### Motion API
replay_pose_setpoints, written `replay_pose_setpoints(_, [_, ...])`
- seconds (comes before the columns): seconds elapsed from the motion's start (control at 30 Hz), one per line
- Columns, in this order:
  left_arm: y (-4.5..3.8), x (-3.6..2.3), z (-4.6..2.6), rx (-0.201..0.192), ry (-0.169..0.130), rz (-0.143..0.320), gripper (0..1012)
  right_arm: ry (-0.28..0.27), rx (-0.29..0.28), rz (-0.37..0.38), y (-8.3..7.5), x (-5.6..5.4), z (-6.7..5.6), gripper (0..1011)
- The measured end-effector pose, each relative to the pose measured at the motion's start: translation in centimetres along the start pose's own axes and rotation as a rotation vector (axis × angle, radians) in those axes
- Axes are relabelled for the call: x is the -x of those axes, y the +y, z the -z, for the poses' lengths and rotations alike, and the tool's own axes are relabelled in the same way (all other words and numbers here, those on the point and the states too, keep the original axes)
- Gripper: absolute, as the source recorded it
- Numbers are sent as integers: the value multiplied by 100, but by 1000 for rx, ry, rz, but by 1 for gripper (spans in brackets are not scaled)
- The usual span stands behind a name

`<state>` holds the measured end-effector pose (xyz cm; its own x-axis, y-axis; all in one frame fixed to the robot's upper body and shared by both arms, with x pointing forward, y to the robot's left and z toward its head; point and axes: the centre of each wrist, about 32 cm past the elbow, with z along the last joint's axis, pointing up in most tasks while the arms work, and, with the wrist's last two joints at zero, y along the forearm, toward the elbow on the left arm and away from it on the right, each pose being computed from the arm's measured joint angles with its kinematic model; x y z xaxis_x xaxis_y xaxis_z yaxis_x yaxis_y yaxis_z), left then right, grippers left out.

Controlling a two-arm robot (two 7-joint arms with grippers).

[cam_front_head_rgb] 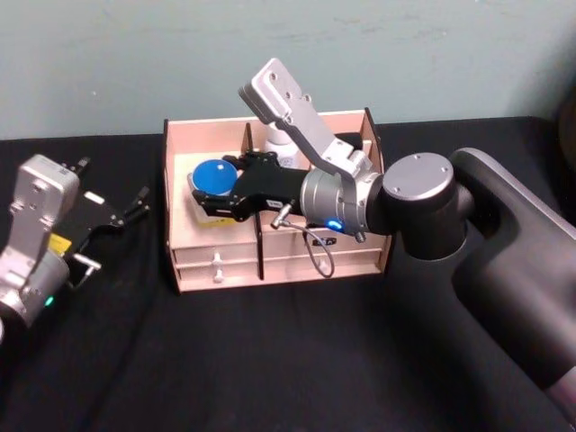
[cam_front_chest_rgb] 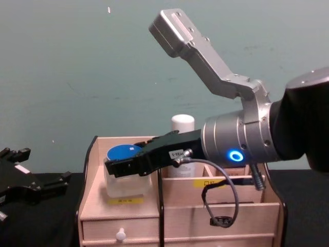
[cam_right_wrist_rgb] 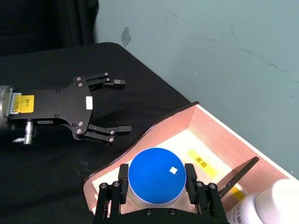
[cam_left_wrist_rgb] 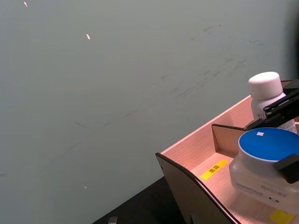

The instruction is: Pick up the facial cleanser and watermelon frost from the table and place them into the tiered storage box.

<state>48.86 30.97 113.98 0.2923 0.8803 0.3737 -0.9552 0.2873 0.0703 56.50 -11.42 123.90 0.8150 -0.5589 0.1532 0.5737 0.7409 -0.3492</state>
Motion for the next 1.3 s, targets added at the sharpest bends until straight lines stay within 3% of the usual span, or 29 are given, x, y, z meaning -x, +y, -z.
replay_pose_setpoints(0.73, [0,0,0,0,0,0,1010,21,14,3,48,-34,25,737])
replay_pose_setpoints(1.07, [0,0,0,0,0,0,1010,19,13,3,46,-29,24,1002])
replay_pose_setpoints(1.3, [0,0,0,0,0,0,1010,8,-9,9,8,-15,20,1002])
